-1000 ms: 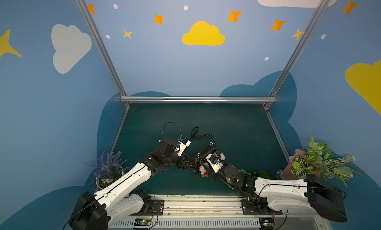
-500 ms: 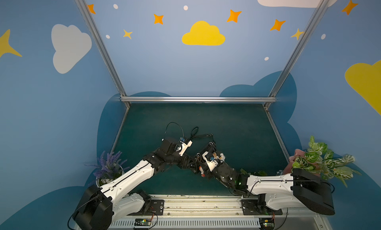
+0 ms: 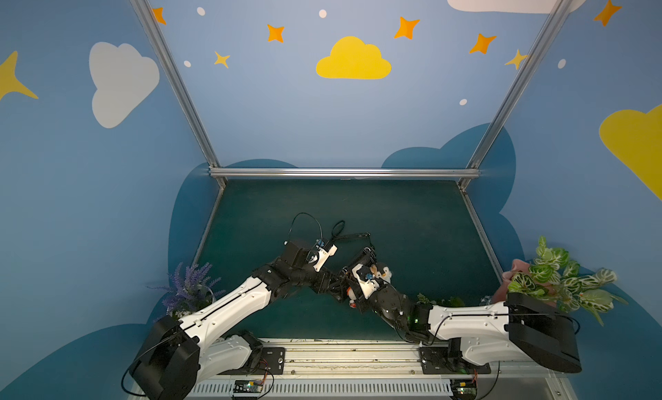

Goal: Remove the decoration from the bag
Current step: Remove the decoration item from the bag.

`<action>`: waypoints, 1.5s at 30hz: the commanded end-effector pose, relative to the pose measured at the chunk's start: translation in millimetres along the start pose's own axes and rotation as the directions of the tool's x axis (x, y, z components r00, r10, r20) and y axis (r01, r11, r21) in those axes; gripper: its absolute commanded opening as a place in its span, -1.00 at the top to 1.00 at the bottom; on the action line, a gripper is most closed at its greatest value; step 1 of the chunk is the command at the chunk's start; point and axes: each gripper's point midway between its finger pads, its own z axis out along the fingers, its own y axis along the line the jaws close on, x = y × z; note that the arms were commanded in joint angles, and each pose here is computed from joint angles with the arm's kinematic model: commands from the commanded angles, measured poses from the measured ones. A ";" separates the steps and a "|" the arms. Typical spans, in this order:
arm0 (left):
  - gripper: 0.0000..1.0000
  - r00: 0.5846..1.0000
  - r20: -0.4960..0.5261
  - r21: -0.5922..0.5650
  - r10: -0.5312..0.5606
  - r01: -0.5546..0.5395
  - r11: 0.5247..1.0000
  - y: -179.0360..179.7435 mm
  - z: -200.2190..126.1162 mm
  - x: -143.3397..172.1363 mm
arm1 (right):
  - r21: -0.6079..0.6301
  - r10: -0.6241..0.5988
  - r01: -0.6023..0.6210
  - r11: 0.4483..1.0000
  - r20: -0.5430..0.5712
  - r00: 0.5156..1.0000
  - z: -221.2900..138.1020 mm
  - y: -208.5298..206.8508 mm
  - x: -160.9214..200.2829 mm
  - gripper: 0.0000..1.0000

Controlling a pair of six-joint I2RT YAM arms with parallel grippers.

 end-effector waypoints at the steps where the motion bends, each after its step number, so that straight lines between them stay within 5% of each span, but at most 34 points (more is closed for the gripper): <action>1: 0.10 1.000 -0.017 0.033 0.017 -0.017 0.999 -7.0 4.0 2.3 | 0.034 0.020 -0.021 0.999 0.050 0.999 -0.3 -4.4 -13.8 0.54; 6: 0.12 1.000 -0.015 0.028 0.024 -0.023 0.999 -7.5 4.1 1.4 | 0.028 0.019 -0.020 0.999 0.046 0.999 1.7 0.0 -13.1 0.45; 21: 0.14 1.000 -0.026 0.023 0.017 -0.017 1.000 -7.6 2.9 6.7 | 0.063 0.045 -0.048 0.997 0.045 0.998 0.9 -0.4 -14.8 0.77; 45: 0.15 0.999 -0.029 0.037 0.038 -0.037 0.999 -13.4 6.8 8.0 | 0.216 0.286 -0.279 0.936 0.003 0.958 -6.1 -24.7 -25.9 0.77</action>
